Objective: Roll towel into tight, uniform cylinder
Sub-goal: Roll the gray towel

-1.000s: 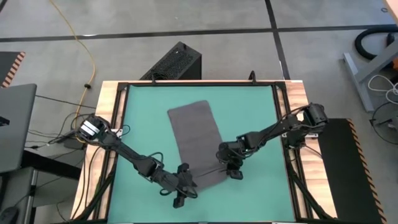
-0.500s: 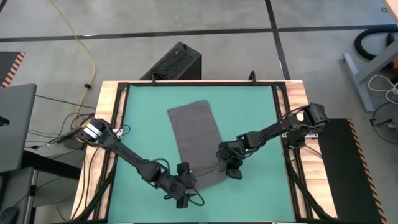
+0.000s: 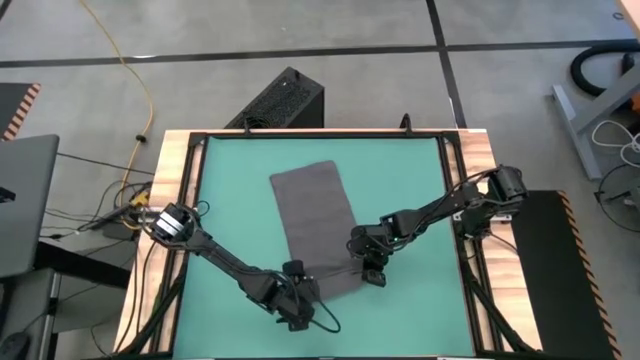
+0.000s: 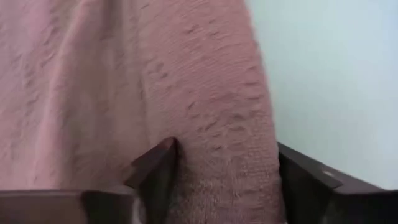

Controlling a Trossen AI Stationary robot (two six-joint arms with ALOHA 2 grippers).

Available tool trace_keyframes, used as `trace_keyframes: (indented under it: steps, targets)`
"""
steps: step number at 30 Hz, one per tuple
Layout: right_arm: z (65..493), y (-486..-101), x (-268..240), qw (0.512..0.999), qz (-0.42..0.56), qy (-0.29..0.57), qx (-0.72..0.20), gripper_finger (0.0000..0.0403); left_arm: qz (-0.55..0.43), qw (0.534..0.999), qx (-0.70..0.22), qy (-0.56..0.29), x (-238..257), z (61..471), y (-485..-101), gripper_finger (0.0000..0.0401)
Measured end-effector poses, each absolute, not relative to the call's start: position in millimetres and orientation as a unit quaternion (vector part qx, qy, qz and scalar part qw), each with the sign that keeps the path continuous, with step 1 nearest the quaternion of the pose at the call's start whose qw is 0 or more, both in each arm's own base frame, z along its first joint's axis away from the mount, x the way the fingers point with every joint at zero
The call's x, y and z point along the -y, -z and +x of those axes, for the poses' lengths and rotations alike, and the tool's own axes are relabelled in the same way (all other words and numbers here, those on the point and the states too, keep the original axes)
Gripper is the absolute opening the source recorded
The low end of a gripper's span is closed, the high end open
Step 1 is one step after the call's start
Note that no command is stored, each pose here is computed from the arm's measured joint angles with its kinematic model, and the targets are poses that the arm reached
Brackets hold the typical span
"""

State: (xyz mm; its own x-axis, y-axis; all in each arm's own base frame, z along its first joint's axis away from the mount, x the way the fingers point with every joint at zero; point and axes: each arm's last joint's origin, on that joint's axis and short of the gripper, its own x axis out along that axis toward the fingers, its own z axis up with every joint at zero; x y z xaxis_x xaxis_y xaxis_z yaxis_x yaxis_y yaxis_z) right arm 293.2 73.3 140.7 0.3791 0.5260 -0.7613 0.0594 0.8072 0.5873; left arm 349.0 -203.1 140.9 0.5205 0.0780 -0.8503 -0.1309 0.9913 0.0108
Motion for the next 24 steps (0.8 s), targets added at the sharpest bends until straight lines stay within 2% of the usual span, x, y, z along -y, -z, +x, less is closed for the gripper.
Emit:
trace_keyframes:
  steps: [4,7,9,16,21,24]
  targets:
    - [292,-141,-76,0.773,0.282,-0.162,-0.544,0.0032,-0.059,0.862,-0.498,-0.072,199,348,-141,0.0139]
    - [291,-141,-79,0.763,0.295,-0.173,-0.549,0.0032,-0.075,0.867,-0.492,-0.036,202,350,-148,0.0052]
    - [290,-142,-80,0.752,0.306,-0.187,-0.553,0.0032,-0.089,0.864,-0.495,0.000,203,352,-150,0.0020]
    - [289,-142,-82,0.738,0.325,-0.188,-0.561,0.0033,-0.133,0.838,-0.513,0.130,195,365,-151,0.0022]
    - [287,-142,-88,0.735,0.325,-0.177,-0.568,0.0047,-0.144,0.823,-0.525,0.164,179,371,-149,0.0020]
    - [288,-142,-86,0.737,0.324,-0.174,-0.567,0.0065,-0.170,0.812,-0.525,0.191,167,368,-135,0.0020]
